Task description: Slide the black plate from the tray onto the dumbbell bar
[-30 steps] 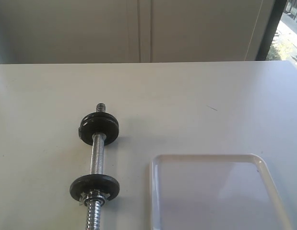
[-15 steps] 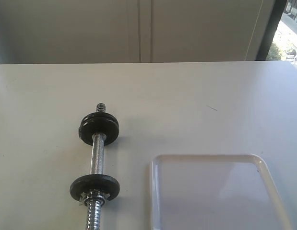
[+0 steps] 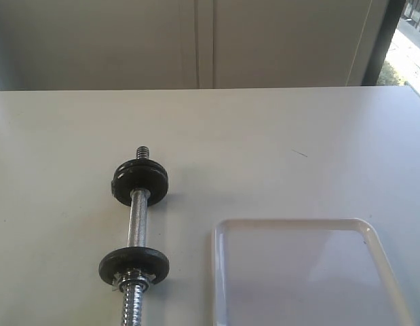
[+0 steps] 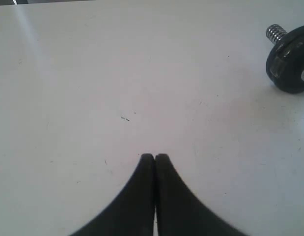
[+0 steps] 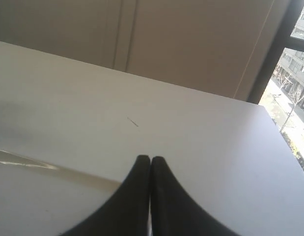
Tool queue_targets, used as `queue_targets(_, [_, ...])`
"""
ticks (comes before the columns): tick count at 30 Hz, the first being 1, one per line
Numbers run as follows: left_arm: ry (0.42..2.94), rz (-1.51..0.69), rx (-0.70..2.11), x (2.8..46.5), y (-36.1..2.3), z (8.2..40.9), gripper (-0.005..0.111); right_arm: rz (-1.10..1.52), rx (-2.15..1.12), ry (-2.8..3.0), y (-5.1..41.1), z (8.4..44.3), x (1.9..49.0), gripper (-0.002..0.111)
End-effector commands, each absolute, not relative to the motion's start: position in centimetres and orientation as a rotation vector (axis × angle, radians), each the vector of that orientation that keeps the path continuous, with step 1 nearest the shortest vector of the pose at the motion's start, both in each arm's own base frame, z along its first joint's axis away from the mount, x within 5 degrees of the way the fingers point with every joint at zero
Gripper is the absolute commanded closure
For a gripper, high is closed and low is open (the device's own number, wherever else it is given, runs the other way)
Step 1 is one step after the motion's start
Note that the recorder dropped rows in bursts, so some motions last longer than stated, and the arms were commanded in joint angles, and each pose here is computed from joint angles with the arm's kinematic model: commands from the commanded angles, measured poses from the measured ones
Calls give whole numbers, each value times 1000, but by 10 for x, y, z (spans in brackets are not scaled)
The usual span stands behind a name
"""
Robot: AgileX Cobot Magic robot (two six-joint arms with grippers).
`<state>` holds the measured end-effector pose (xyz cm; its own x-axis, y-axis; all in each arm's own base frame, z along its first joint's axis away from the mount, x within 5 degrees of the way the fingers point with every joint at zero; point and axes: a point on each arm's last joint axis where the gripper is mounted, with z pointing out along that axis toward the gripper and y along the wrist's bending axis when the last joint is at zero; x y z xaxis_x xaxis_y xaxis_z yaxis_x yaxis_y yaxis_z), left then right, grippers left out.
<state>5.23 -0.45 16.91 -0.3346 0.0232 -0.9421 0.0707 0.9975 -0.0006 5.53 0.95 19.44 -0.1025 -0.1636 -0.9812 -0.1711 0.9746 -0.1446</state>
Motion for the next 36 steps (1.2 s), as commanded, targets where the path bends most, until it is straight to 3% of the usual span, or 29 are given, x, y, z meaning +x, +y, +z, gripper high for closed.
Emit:
queue_targets(1, [1908, -54, 70, 52, -5, 168, 107, 72, -220, 1765, 11, 187, 53, 108])
queue_targets(13, [1908, -54, 70, 52, -5, 168, 107, 228, -36, 1813, 11, 184, 53, 108])
queue_targets(36, [1908, -54, 70, 52, -5, 168, 107, 227, -31, 1802, 11, 185, 53, 108])
